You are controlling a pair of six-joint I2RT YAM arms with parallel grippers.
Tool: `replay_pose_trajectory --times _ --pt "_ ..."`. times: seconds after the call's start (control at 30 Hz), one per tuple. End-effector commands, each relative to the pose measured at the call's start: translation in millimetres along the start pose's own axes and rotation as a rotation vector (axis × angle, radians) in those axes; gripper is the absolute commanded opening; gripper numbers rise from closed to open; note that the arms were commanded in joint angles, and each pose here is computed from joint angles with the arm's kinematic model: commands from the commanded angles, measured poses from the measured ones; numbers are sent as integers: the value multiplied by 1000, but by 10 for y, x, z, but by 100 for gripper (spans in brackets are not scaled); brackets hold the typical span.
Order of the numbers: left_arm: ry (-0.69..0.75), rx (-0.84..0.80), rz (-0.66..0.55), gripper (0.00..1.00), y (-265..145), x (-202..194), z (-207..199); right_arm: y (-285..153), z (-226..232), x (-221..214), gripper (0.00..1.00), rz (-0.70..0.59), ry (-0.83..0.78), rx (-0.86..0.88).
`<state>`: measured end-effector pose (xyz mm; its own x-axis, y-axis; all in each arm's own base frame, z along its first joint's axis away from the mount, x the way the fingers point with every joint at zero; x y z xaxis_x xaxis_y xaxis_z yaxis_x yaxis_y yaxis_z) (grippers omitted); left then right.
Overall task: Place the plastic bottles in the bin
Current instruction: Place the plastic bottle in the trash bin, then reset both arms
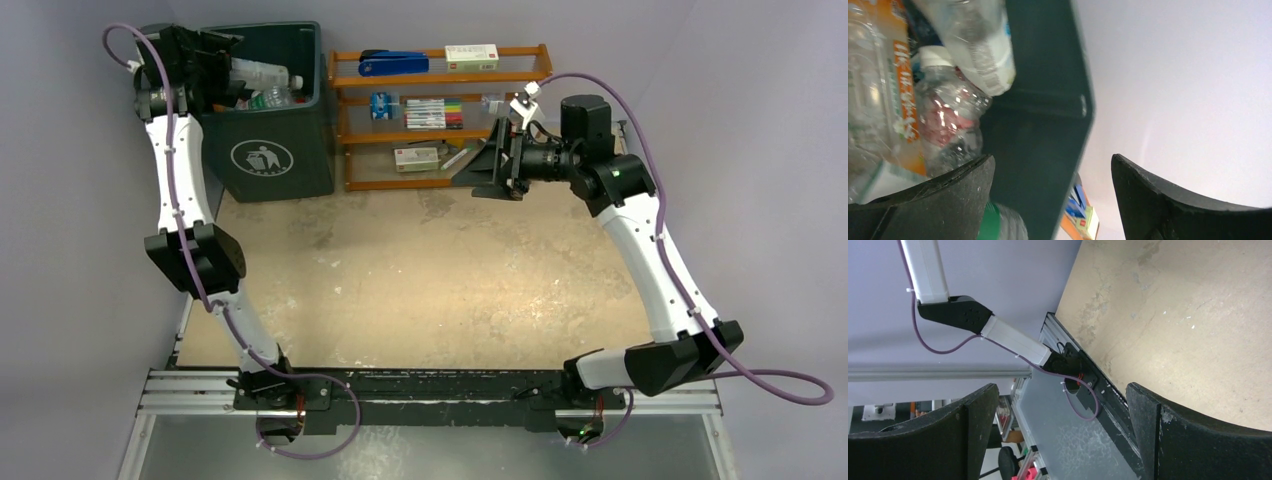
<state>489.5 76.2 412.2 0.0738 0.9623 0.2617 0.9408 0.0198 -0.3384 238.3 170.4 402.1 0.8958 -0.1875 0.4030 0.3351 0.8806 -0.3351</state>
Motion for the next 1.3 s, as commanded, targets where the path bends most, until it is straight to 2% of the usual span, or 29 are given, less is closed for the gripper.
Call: replay_pose_trajectory --times 0.0,0.13,0.3,0.5,0.6,0.83,0.97,1.27 --pt "119 -198 -8 86 -730 -17 -533 -99 89 15 100 -60 -99 14" --pt "184 -252 16 86 -1050 -133 -566 -156 101 41 100 -126 -151 -28" --pt "307 -328 4 87 -1493 -413 -547 -294 92 129 100 -295 -230 -156" --pt "471 -329 -42 87 -1905 -936 -276 -565 -104 260 100 -639 -287 -409" --pt "528 -274 -24 88 -1835 -1180 129 -699 -225 271 100 -795 -289 -505" --pt "624 -201 -8 88 -1754 -1402 929 -828 -845 156 100 -1018 -224 -786" --pt "671 -163 29 89 -1619 -1505 1287 -777 -1254 66 100 -1082 -129 -919" --pt "865 -6 16 89 -1271 -1513 1877 -743 -2176 66 100 -1094 -295 -1117"
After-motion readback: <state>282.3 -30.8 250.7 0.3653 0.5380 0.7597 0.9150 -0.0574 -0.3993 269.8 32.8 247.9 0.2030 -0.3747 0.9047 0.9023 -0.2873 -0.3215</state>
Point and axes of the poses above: each gripper's point midway between its finger pads, its own y axis out along the fingers, its own z axis along the line the jaws close on, x = y × z, the point moved 8 cm from there along -y, back along the fingers, and after that the axes turned 4 degrees about y, right-handed, at the moved point
